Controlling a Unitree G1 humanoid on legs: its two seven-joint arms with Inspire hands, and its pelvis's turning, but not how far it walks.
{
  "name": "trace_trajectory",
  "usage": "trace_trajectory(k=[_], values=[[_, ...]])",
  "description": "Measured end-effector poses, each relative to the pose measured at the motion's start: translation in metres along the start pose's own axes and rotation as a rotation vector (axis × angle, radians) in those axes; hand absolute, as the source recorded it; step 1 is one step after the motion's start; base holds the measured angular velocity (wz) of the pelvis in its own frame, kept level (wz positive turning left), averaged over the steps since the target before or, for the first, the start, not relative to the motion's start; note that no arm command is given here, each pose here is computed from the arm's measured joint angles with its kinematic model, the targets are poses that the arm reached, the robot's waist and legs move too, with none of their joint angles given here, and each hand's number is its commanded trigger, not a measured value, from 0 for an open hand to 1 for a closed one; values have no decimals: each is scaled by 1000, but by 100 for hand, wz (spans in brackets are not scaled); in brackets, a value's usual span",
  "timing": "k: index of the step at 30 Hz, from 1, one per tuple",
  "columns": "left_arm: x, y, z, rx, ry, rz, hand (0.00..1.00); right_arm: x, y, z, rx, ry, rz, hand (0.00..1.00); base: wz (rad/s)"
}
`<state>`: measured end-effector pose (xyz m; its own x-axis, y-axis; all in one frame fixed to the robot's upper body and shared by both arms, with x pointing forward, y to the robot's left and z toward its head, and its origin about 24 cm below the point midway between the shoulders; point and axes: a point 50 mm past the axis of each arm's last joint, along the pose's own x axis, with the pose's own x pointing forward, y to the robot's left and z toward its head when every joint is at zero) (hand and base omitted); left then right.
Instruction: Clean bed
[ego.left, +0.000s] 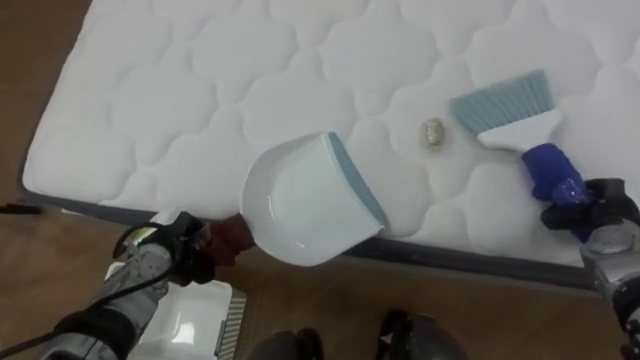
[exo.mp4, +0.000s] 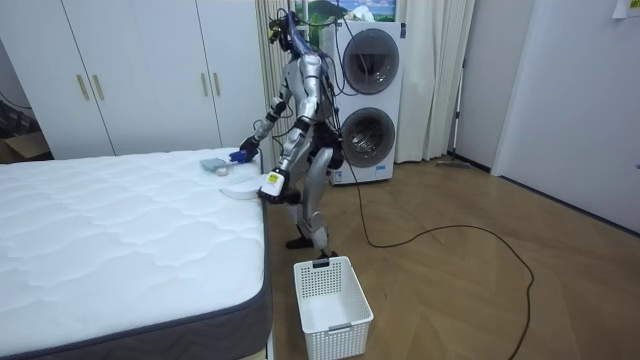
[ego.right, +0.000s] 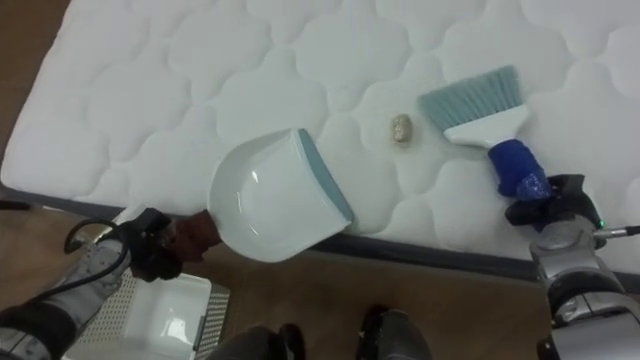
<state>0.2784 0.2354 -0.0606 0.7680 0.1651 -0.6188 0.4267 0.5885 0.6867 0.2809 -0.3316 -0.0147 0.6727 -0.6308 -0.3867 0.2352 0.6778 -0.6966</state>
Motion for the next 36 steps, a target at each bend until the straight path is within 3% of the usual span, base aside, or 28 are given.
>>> trace_trajectory(k=[9,17,25,32,36], values=[[0,13,-8,28,18,35,100,5,-24,-4,-260,-46,-83,100,-4],[0,29,-2,162,1,105,100,10,-57,2,-663,-135,-203,100,1],[-2,47,-4,261,2,177,100,12,-80,11,-899,-184,-279,100,-8],[-4,76,1,388,-3,262,100,12,-84,50,-1116,-302,-366,100,-2],[-5,82,-1,402,1,289,100,10,-79,63,-1207,-383,-394,100,0]])
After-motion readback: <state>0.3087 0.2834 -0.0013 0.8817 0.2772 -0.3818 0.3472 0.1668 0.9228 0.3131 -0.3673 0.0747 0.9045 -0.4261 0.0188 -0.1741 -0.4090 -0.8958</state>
